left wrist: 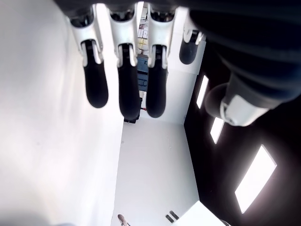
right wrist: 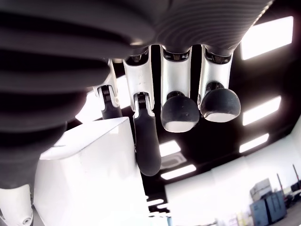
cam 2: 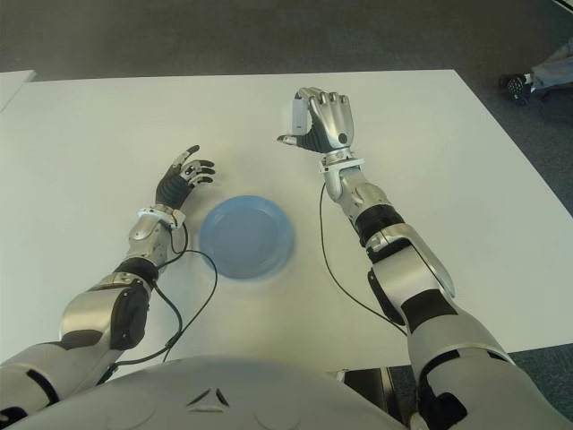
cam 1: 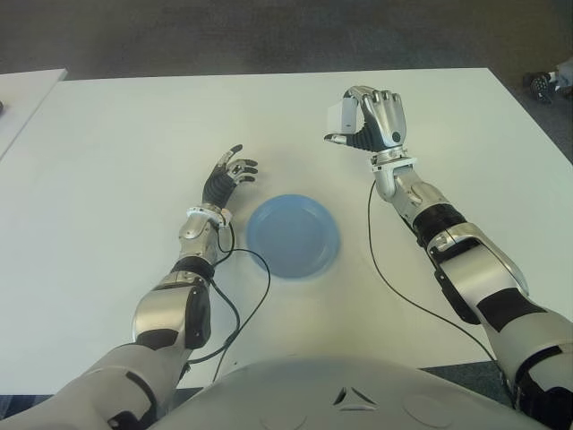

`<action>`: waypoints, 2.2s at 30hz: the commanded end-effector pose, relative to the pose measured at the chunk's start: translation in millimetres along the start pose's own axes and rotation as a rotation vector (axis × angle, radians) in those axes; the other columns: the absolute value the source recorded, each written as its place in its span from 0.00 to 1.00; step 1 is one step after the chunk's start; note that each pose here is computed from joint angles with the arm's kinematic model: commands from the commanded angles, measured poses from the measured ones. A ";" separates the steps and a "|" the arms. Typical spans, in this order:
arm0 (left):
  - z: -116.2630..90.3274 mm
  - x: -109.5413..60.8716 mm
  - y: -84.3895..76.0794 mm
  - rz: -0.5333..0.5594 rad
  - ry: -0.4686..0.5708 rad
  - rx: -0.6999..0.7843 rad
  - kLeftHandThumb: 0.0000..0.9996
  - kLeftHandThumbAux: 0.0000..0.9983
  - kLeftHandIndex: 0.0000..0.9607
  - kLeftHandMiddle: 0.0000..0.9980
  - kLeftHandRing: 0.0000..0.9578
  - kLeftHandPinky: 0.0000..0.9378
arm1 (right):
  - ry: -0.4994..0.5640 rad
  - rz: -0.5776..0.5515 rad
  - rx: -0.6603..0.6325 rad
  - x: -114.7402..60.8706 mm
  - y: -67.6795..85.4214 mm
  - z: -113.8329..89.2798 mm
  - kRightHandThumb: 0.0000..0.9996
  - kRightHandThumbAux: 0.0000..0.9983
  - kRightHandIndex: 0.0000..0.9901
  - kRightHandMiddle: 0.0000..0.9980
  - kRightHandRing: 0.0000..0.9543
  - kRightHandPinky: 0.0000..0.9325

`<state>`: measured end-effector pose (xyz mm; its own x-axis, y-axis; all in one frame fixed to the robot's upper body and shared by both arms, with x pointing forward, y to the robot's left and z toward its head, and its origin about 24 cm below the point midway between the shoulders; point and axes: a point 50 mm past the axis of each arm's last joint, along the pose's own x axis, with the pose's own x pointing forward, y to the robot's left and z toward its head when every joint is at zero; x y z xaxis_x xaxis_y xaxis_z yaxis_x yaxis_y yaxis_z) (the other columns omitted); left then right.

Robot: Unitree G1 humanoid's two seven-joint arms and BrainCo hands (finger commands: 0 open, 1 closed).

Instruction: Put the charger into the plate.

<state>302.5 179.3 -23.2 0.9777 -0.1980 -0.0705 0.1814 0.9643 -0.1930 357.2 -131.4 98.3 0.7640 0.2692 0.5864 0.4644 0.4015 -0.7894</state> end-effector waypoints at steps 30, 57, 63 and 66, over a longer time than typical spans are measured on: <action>-20.3 -8.1 -3.4 0.035 0.108 -0.004 0.08 0.50 0.14 0.39 0.42 0.43 | -0.296 0.311 0.192 -75.2 -1.2 79.4 0.85 0.68 0.40 0.54 0.90 0.91; -20.5 -6.3 -3.4 0.055 0.125 0.002 0.08 0.52 0.15 0.38 0.41 0.42 | -0.303 0.440 0.304 -84.7 -16.6 91.7 0.84 0.68 0.41 0.56 0.76 0.72; -20.5 -6.4 -3.4 0.053 0.124 0.004 0.08 0.52 0.15 0.37 0.41 0.42 | -0.324 0.450 0.269 -80.5 -18.2 88.3 0.72 0.70 0.42 0.56 0.63 0.54; -20.5 -6.8 -2.9 0.050 0.125 0.006 0.09 0.52 0.15 0.37 0.41 0.42 | -0.326 0.448 0.245 -79.3 -18.7 86.8 0.60 0.57 0.37 0.51 0.55 0.49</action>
<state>307.3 175.4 -21.9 0.9813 -0.1681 -0.0941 0.1511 0.9745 -0.1659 246.6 -82.0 80.1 0.6682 0.6946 0.2665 -0.0328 0.3854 -0.9222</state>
